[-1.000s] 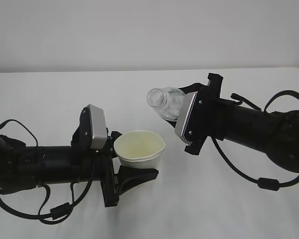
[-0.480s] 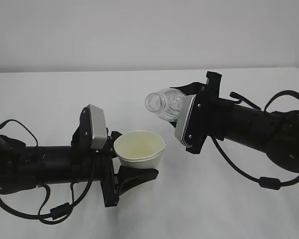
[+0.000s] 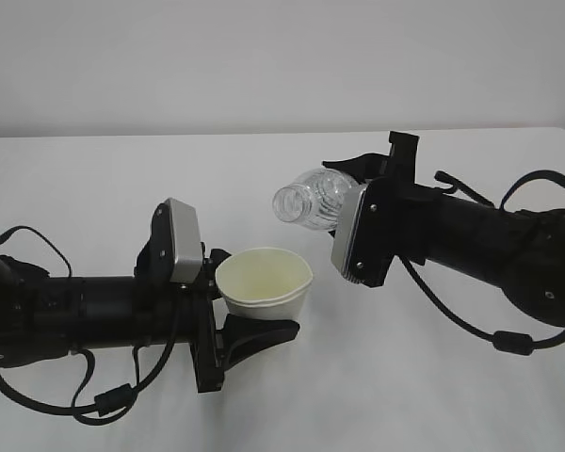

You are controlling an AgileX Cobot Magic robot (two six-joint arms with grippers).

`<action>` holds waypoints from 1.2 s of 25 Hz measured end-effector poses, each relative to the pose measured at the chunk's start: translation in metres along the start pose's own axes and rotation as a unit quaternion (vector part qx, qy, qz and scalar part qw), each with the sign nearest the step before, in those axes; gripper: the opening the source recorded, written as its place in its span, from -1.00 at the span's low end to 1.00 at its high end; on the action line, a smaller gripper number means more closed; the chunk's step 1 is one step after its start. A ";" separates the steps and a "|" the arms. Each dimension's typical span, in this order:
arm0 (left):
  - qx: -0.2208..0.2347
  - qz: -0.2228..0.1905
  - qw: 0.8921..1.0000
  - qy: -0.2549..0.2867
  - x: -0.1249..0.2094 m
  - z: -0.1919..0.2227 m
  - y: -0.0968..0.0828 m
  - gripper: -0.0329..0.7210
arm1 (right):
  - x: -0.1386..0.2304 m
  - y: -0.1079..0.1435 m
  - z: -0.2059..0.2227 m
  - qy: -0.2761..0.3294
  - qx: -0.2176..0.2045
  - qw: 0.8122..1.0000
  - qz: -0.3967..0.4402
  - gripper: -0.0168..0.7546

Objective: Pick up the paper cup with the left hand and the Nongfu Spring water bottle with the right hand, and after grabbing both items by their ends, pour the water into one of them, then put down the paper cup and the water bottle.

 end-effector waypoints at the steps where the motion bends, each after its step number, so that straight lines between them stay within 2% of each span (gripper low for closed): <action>1: 0.000 0.000 1.000 0.000 0.000 0.000 0.000 0.34 | 0.000 0.000 0.000 -0.001 0.002 1.000 -0.003 0.27; 9: 0.001 0.000 1.000 0.000 0.000 0.000 0.000 0.34 | -0.003 -0.007 0.000 -0.012 0.035 0.998 -0.042 0.27; 30: 0.018 0.007 1.000 0.004 -0.001 0.006 -0.009 0.34 | 0.000 -0.020 -0.002 0.009 0.097 0.989 -0.108 0.27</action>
Point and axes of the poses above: a point on each arm's last joint axis where the gripper is mounted, z pointing out along that axis toward the gripper, y along the wrist's bending axis when the last joint is at zero, x = y × z, the point moved 1 cm from there along z, pointing out along that axis toward the gripper, and after that the axes turned 14 degrees about -z, right-handed, at the moved point
